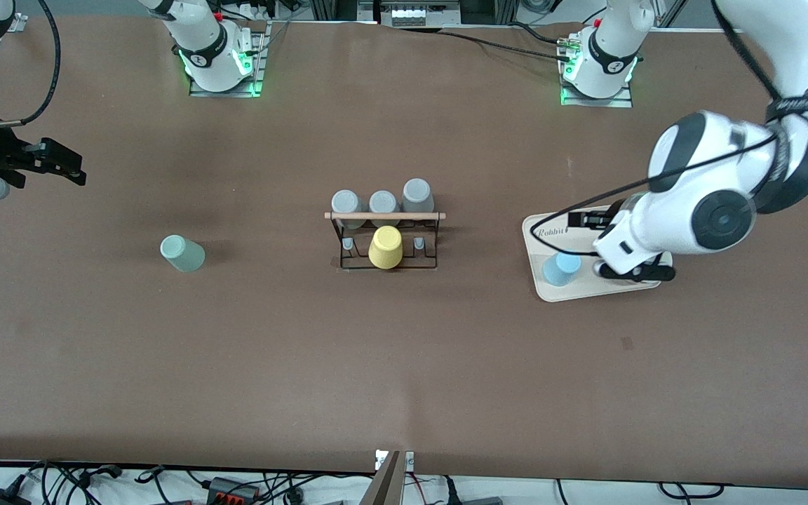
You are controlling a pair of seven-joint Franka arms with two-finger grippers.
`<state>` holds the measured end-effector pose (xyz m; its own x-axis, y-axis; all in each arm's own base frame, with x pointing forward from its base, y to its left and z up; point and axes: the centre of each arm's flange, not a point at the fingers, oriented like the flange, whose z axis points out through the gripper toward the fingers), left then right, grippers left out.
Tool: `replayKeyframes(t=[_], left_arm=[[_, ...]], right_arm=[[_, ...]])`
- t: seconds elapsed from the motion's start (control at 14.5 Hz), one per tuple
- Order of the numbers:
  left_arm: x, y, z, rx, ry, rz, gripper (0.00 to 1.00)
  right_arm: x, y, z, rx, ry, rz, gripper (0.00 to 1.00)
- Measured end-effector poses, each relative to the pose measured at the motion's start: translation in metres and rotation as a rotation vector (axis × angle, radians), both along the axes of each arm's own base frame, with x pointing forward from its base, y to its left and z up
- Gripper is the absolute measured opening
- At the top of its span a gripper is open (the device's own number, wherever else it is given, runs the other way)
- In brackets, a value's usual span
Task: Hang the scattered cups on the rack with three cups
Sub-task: 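Reach the left gripper down to the light blue cup on the tray, then close the left gripper on the light blue cup and lift it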
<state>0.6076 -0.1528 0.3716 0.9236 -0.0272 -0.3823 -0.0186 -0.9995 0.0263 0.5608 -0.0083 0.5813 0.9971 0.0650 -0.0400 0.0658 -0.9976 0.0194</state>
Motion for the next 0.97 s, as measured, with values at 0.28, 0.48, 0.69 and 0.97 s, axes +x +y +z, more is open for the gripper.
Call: replayKeyframes(t=[0.28,0.48,0.69,0.97], left_arm=[[0.018,-0.014,-0.074,0.027,0.033,-0.045,1.0],[0.025,-0.013,-0.08,0.024,0.009,-0.045,1.0],[0.03,-0.01,-0.095,0.037,-0.005,-0.05,1.0],[0.036,0.006,-0.139,0.037,0.005,-0.024,1.0]], right_arm=[[0.0,0.0,0.0,0.0,0.0,0.0,1.0],[0.0,0.0,0.0,0.0,0.0,0.0,1.0],[0.0,-0.001,0.0,0.0,-0.001,-0.002,1.0],[0.0,-0.002,0.001,0.0,-0.003,-0.003,1.0]])
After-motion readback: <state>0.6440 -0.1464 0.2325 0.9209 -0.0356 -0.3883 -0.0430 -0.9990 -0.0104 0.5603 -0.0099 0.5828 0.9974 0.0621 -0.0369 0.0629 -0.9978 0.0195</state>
